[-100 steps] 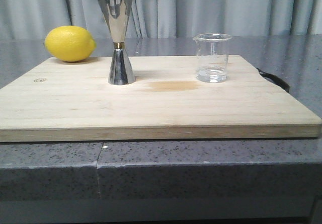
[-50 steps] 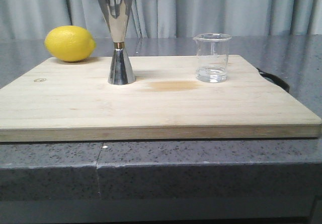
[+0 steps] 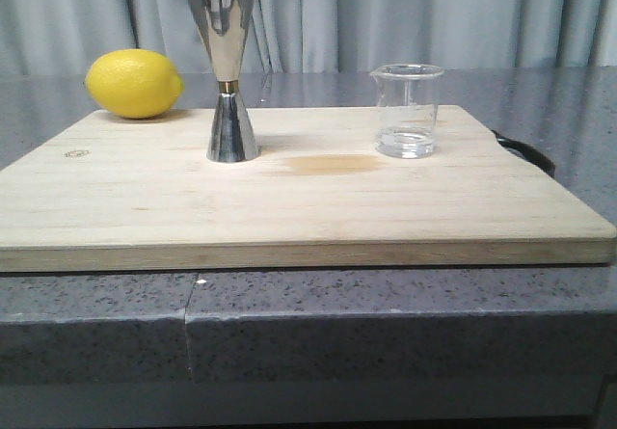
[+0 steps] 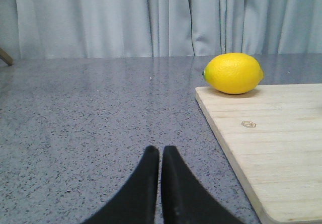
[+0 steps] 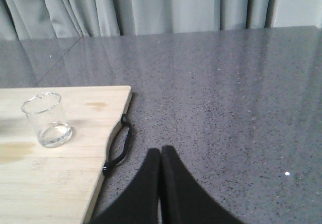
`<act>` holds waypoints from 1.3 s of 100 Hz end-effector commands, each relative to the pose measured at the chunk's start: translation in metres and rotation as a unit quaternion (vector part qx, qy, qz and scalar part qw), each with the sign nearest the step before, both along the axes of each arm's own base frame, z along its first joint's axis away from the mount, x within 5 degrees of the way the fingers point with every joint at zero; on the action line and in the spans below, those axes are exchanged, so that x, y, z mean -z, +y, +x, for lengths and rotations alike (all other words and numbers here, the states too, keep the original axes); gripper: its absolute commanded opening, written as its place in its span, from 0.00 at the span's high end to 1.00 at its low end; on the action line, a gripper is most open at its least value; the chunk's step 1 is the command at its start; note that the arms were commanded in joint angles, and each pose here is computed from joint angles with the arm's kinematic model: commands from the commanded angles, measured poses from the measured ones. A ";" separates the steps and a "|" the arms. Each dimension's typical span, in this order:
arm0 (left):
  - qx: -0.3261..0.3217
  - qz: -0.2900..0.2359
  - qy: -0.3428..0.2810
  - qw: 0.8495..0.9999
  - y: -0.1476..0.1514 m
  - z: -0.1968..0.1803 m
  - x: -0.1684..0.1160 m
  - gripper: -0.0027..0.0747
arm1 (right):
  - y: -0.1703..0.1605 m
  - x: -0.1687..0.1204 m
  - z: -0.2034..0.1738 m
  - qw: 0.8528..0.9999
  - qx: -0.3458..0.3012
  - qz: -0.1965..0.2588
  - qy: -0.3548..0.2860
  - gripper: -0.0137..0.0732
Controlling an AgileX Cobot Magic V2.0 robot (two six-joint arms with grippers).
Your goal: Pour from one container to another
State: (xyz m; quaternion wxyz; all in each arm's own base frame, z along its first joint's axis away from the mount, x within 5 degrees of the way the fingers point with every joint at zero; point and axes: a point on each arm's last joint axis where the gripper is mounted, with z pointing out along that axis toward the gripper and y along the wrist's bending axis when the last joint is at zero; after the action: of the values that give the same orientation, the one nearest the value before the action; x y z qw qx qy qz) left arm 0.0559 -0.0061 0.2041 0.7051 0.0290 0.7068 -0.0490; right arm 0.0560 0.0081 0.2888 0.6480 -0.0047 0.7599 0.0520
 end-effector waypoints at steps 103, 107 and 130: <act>0.001 -0.014 -0.032 0.999 0.000 -0.001 0.004 0.99 | -0.009 0.083 -0.001 0.989 0.051 0.021 -0.139 0.93; 0.001 -0.014 -0.032 0.999 0.000 -0.001 0.004 0.99 | -0.009 0.083 -0.001 0.989 0.050 0.019 -0.139 0.93; 0.001 -0.014 -0.032 0.999 0.000 -0.001 0.004 0.99 | -0.009 0.083 -0.001 0.989 0.050 0.018 -0.138 0.93</act>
State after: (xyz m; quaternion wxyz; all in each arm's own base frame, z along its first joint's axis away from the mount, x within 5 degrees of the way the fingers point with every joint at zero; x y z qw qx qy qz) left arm 0.0559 -0.0061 0.2041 0.7052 0.0290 0.7068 -0.0490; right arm 0.0563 -0.0005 0.2054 0.7215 0.0427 0.6900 0.0382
